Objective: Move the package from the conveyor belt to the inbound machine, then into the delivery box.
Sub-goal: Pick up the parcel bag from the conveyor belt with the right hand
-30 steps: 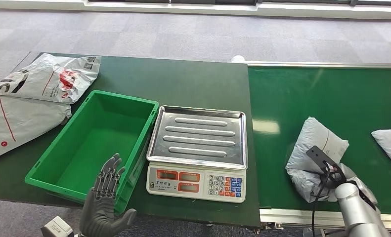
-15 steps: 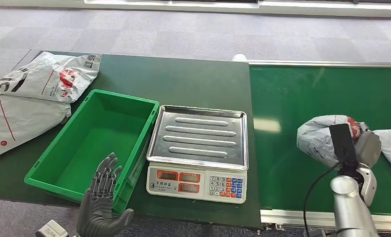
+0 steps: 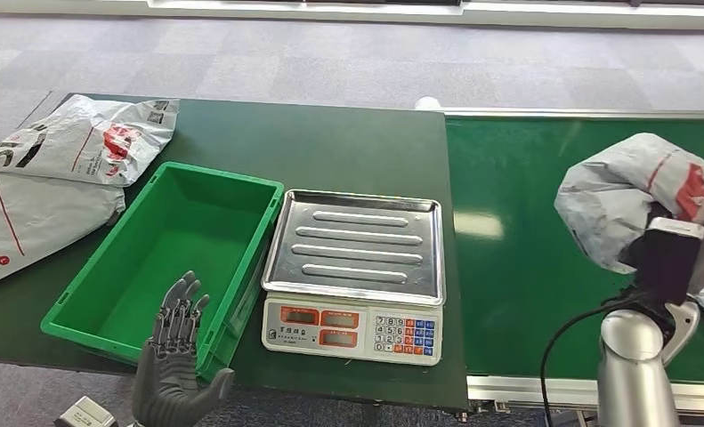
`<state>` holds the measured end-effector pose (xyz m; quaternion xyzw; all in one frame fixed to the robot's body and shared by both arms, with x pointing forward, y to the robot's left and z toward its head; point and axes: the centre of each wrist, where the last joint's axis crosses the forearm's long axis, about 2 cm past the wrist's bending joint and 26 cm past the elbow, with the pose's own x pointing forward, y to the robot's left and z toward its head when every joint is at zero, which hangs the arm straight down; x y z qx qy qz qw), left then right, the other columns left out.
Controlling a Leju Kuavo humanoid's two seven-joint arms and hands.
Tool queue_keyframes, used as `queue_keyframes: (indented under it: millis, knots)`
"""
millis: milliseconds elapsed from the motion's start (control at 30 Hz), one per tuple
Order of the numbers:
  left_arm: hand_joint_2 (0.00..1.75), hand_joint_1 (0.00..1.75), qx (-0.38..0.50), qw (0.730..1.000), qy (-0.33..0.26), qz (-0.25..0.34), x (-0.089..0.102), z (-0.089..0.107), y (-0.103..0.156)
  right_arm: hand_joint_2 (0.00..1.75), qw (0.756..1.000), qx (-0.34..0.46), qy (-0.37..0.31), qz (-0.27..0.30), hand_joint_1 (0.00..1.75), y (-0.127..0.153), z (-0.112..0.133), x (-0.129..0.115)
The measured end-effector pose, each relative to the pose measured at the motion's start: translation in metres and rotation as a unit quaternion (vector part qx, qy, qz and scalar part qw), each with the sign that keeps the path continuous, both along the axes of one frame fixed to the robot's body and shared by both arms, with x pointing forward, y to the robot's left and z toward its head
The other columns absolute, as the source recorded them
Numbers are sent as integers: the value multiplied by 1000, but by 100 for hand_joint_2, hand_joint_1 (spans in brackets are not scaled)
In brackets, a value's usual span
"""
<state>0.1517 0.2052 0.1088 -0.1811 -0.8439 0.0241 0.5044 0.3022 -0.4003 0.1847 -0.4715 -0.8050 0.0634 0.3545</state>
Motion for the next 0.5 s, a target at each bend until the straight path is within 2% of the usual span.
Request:
queue_keyframes:
  millis: [100,167,233,300,467,500]
  knots:
    - [175,0,0,1000,-7,-2,2,1,0,175,997,-29,23,70,175,33,6,8]
    - [175,0,2,1000,-12,-5,3,1,1,175,987,-57,79,130,175,54,8,16]
    - [175,0,5,1000,-20,-11,5,0,1,175,960,-115,164,193,175,81,10,27]
    - [175,0,8,999,-27,-18,9,1,0,175,932,-169,220,232,175,117,7,38]
    - [175,0,13,999,-35,-32,14,3,-4,175,896,-216,246,301,175,200,1,54]
    - [175,0,13,999,-34,-34,14,3,-5,175,891,-220,249,310,150,211,2,56]
